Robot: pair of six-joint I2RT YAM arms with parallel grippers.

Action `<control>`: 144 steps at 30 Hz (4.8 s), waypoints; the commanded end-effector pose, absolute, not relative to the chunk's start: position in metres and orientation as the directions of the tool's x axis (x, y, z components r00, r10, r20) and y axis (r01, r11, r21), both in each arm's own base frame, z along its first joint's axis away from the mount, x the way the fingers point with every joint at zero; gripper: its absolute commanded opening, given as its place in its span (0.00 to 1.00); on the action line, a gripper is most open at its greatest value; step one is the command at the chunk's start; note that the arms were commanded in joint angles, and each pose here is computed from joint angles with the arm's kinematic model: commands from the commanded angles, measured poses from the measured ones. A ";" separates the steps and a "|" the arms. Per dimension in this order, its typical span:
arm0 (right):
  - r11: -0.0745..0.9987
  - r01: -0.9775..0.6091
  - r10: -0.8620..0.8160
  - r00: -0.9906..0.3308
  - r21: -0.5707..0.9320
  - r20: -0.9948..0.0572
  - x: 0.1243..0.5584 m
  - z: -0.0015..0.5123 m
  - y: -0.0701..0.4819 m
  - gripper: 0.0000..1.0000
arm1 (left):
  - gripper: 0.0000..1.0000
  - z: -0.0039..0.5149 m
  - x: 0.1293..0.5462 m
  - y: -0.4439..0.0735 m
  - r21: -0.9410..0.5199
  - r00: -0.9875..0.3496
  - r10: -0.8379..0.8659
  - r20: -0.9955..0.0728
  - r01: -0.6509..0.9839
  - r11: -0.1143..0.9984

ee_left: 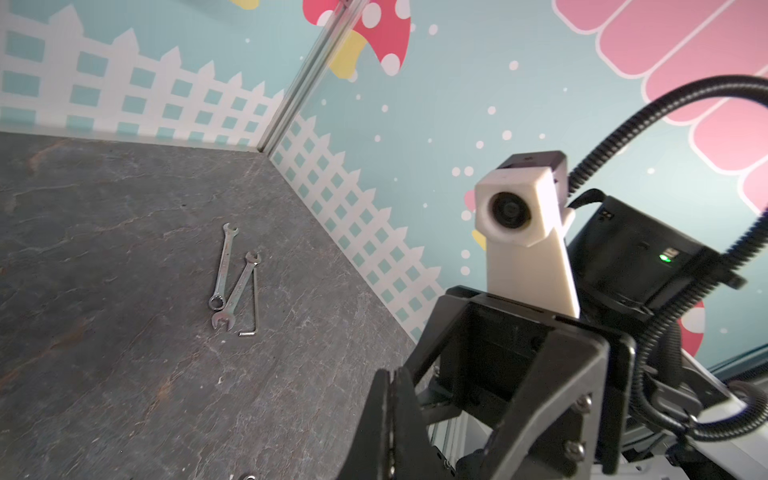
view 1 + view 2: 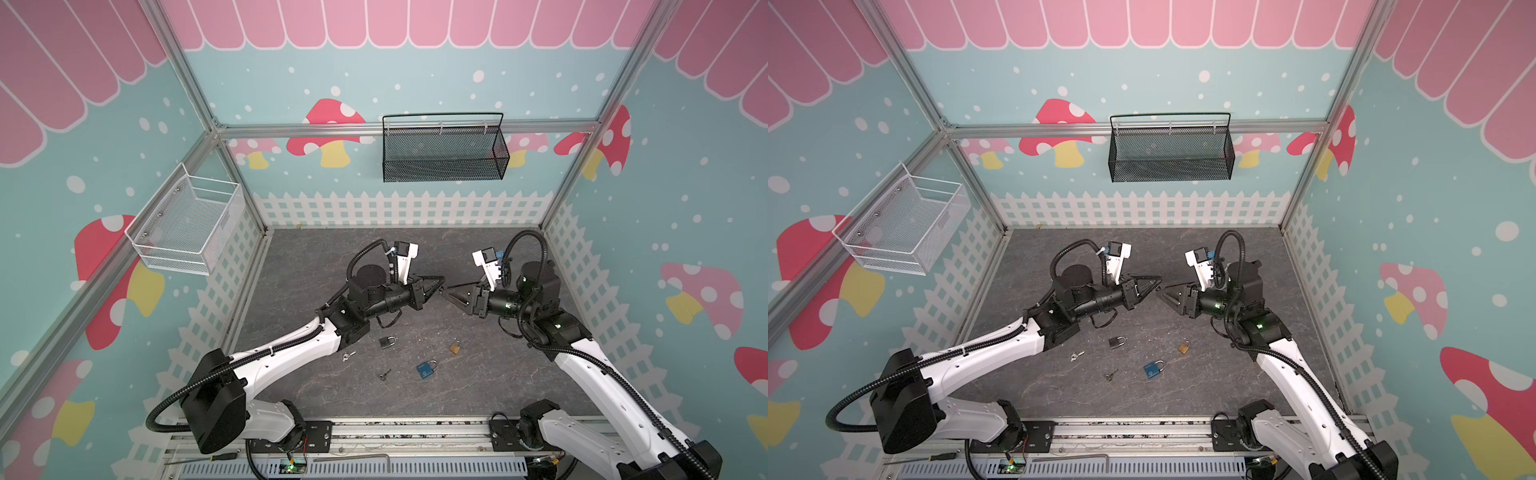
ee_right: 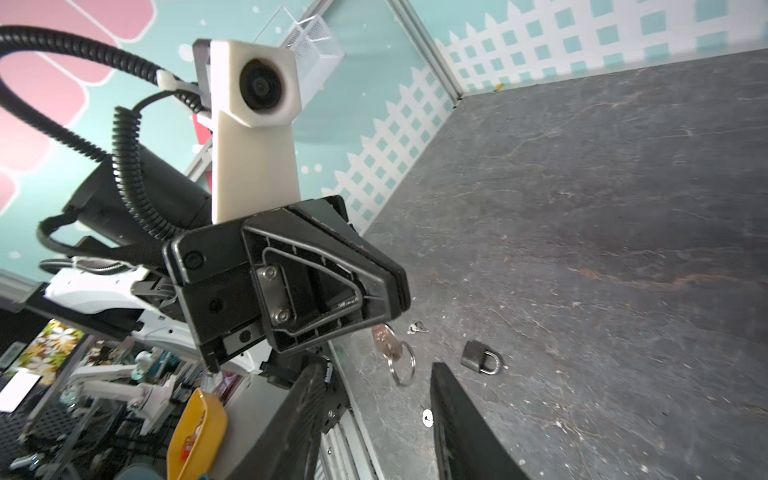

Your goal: Unlock with the key

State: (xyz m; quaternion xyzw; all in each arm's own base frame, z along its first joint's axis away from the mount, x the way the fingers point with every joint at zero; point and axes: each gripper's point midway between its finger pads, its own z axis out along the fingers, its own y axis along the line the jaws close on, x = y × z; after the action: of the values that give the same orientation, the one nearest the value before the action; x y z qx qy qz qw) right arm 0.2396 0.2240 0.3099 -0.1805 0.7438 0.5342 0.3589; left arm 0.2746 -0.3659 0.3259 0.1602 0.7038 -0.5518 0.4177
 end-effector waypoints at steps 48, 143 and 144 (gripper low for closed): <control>0.183 -0.740 0.176 -0.623 0.647 -0.762 0.230 0.335 0.224 0.11 | 0.00 0.369 0.249 -0.380 -0.589 -0.555 -0.215 -0.804 0.792 0.161; 0.834 0.062 0.316 -0.868 0.549 -0.382 0.253 0.106 0.066 0.00 | 0.57 0.042 0.234 -0.431 -0.079 -0.801 0.514 -0.307 0.560 0.825; 0.832 0.063 0.318 -0.868 0.551 -0.381 0.253 0.106 0.066 0.00 | 0.55 0.038 0.235 -0.431 -0.073 -0.808 0.506 -0.303 0.549 0.833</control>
State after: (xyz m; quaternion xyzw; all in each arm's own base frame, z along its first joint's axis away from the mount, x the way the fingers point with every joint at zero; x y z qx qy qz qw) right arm 0.2528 0.0709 0.1051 0.1090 0.9234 0.2848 0.2331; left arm 0.2299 -0.4446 0.0450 0.2913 0.9380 -0.1270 0.1384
